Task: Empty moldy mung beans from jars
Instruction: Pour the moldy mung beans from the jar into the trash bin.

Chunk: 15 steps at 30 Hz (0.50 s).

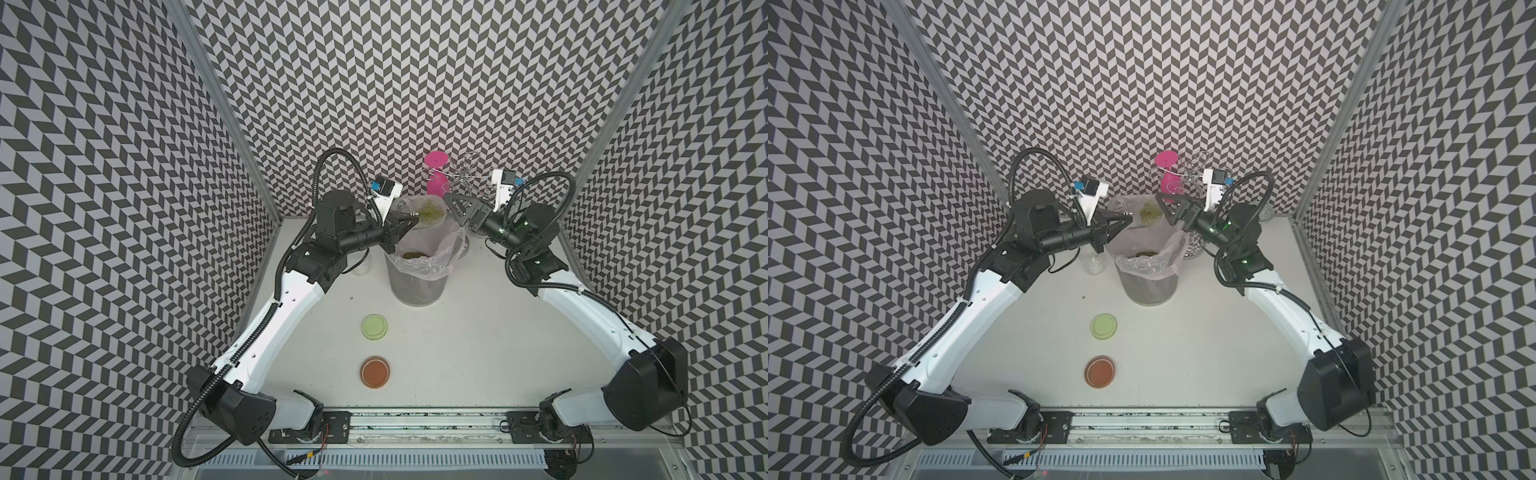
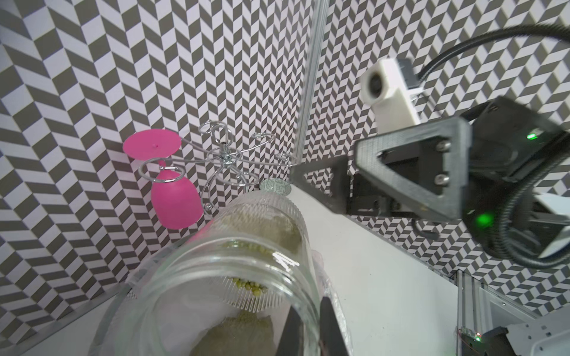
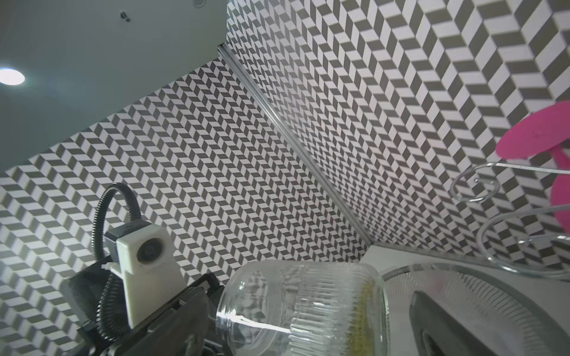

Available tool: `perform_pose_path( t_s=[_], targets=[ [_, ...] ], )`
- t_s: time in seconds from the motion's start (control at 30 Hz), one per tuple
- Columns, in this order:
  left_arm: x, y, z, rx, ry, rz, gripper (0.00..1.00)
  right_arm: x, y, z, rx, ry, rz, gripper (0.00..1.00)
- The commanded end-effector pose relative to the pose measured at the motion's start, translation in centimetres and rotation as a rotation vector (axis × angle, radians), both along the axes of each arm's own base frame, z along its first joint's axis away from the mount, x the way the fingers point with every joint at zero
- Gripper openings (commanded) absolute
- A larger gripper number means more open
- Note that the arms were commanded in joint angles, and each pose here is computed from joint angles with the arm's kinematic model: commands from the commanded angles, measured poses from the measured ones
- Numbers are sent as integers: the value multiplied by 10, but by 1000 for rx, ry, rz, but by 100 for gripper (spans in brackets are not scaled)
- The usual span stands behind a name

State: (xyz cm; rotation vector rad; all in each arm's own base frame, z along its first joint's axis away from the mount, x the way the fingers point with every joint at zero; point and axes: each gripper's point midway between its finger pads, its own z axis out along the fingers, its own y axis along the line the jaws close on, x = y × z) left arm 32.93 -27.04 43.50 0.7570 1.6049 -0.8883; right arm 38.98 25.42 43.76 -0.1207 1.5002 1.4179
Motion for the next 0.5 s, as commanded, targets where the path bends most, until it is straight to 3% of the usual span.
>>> perform_pose_path(
  t_s=[0.0, 0.47],
  targets=[
    [-23, 2, 63, -119, -189, -59, 0, -14, 4, 23, 177, 62, 129, 99],
    [-32, 2, 82, -183, -227, -91, 0, -15, 20, 4, 296, 188, 240, 99]
  ],
)
